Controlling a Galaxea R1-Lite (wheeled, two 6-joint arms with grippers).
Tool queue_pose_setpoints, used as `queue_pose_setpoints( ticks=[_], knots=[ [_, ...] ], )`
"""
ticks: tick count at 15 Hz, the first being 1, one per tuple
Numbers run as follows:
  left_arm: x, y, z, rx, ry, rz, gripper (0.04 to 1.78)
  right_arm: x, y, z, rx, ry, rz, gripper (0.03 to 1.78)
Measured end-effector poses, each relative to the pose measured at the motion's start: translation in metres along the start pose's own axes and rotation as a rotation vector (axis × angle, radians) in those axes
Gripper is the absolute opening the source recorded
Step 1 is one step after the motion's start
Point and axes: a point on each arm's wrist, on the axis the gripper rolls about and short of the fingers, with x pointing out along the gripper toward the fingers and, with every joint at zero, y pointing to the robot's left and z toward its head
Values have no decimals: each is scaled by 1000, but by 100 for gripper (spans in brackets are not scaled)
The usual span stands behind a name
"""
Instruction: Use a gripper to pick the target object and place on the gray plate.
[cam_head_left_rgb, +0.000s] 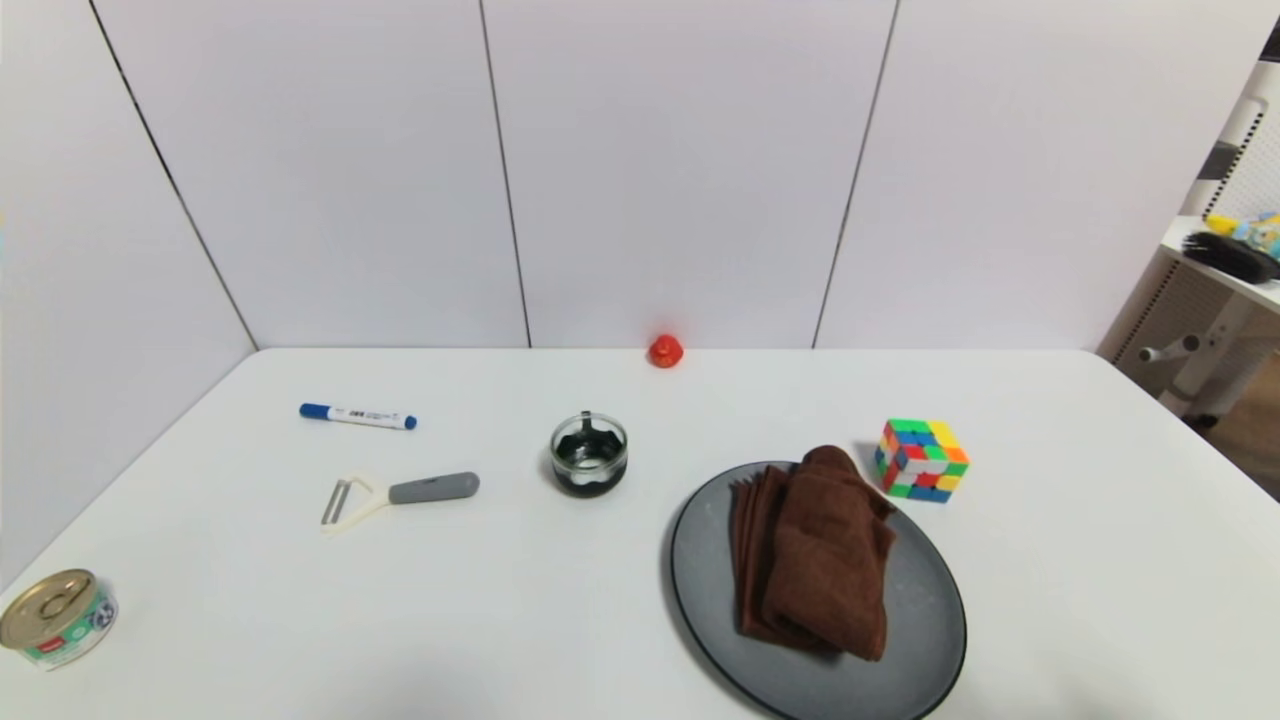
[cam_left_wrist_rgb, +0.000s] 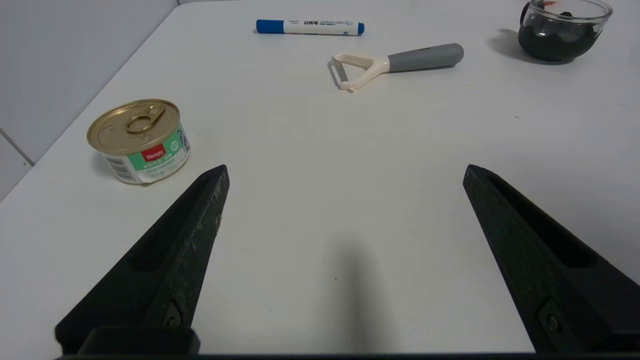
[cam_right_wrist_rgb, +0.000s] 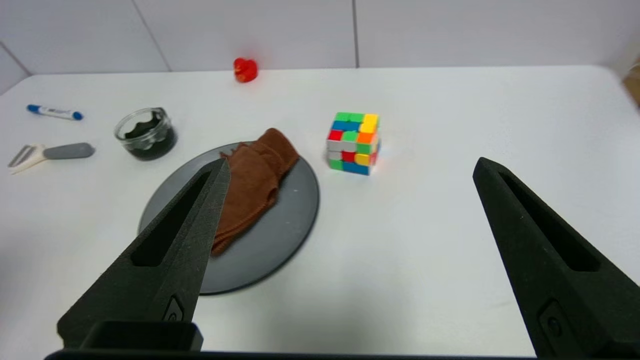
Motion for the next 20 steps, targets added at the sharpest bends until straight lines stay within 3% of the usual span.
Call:
queue_pose_setpoints(
  ticks=[4,7,13,16,20],
  knots=[
    [0,0,0,0,0,0,169,-17,-5,-45,-35,-52,-91,169],
    [0,0,0,0,0,0,169,-19,-5,-57,-60,-62,-148,169],
    [0,0,0,0,0,0,169,-25,-9,-122,-137,-38,-173,169],
    [0,0,0,1,0,0,169,-27,-10,-137,-110,-39,-149,169],
    [0,0,0,0,0,0,169,-28,-10,-138,-72,-71,-151,169]
  ],
)
